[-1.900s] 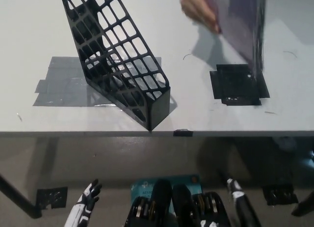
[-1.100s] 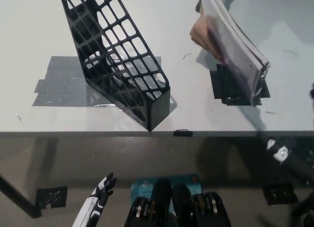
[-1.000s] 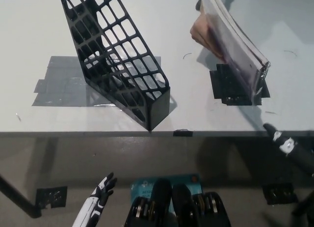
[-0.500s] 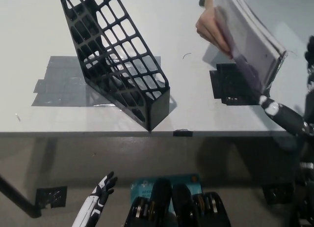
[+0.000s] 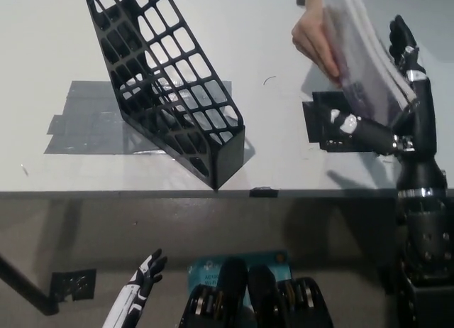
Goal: A person hands a notebook to the robot and the robot grabs it with its right hand and places it in the magazine stand kept in the centre of the desk infront of it.
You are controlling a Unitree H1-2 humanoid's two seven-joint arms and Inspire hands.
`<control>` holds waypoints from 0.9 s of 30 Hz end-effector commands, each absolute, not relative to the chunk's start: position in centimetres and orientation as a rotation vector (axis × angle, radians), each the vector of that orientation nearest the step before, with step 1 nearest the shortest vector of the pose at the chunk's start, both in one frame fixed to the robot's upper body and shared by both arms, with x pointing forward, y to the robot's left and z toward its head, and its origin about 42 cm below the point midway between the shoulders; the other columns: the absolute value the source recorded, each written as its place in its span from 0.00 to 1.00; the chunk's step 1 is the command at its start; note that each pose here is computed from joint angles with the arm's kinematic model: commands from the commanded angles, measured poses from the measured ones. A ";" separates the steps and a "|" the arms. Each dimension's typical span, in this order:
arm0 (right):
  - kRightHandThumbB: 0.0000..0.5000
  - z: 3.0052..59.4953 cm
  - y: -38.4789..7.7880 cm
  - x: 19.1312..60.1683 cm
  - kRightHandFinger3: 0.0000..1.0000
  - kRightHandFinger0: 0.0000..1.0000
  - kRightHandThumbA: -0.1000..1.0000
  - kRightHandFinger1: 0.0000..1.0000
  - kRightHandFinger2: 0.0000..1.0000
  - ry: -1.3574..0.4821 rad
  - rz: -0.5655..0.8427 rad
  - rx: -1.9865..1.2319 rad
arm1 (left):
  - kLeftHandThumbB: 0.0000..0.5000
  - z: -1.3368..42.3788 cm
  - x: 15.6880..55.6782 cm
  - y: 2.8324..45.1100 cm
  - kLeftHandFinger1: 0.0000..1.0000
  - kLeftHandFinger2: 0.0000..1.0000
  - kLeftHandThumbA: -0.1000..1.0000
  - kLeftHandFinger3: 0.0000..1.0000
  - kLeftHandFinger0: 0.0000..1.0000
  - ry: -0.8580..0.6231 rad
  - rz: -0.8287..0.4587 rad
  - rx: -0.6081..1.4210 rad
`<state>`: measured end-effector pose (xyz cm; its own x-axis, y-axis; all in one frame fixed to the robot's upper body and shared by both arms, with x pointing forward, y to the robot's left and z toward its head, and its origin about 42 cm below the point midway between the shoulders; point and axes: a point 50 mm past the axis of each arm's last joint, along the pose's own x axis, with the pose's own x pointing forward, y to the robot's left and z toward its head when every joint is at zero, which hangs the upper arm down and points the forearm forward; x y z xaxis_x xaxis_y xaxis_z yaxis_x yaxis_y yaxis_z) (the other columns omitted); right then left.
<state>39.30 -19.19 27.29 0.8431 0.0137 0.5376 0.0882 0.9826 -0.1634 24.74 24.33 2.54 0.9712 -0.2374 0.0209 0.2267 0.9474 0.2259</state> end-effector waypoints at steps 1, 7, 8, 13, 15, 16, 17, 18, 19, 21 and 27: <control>0.63 29.2 -18.6 42.0 1.00 1.00 1.00 1.00 1.00 -0.589 -0.007 -0.207 | 1.00 3.3 24.7 24.7 1.00 1.00 1.00 1.00 1.00 -0.103 -0.219 0.211; 0.52 29.8 -17.9 44.6 1.00 1.00 0.90 1.00 1.00 -0.570 -0.007 -0.202 | 1.00 3.4 24.9 24.7 1.00 1.00 1.00 1.00 1.00 -0.105 -0.208 0.207; 0.52 29.9 -17.8 45.4 1.00 1.00 0.79 1.00 1.00 -0.559 -0.023 -0.152 | 1.00 3.4 25.0 24.8 1.00 1.00 1.00 1.00 1.00 -0.107 -0.209 0.206; 0.17 30.5 -17.7 46.8 0.03 0.01 0.80 0.01 0.01 -0.492 0.010 -0.161 | 1.00 3.8 25.4 24.9 1.00 1.00 1.00 1.00 1.00 -0.118 -0.211 0.206; 0.11 30.5 -17.5 46.8 0.00 0.00 0.85 0.00 0.00 -0.488 0.005 -0.194 | 1.00 3.8 25.4 24.9 1.00 1.00 1.00 1.00 1.00 -0.119 -0.210 0.207; 0.10 30.4 -17.2 46.7 0.00 0.00 0.92 0.00 0.00 -0.492 0.002 -0.208 | 1.00 3.8 25.4 24.9 1.00 1.00 1.00 1.00 1.00 -0.119 -0.209 0.202; 0.10 30.3 -17.1 46.7 0.00 0.00 0.94 0.00 0.00 -0.489 0.008 -0.191 | 1.00 3.7 25.4 24.9 1.00 1.00 1.00 1.00 1.00 -0.119 -0.207 0.198; 0.11 30.1 -16.9 46.6 0.00 0.00 0.95 0.00 0.00 -0.484 0.015 -0.171 | 1.00 3.7 25.4 24.9 1.00 1.00 1.00 1.00 1.00 -0.118 -0.204 0.194; 0.08 30.3 -16.8 46.7 0.02 0.00 0.94 0.00 0.04 -0.479 0.028 -0.133 | 1.00 4.0 25.8 24.9 1.00 1.00 1.00 1.00 1.00 -0.126 -0.206 0.194; 0.06 30.5 -16.6 46.7 0.08 0.00 0.95 0.00 0.11 -0.480 0.035 -0.108 | 1.00 4.1 26.1 25.0 1.00 1.00 1.00 1.00 1.00 -0.133 -0.211 0.205; 0.03 30.6 -16.7 46.4 0.07 0.00 0.95 0.00 0.07 -0.481 0.030 -0.067 | 1.00 4.3 26.3 25.1 1.00 1.00 1.00 1.00 1.00 -0.138 -0.217 0.227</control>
<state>46.10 -17.56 27.40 0.9201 0.0327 0.3903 0.0243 0.9898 -0.1402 25.79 24.87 3.24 0.9757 -0.2133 0.0496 0.1976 0.9552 0.2202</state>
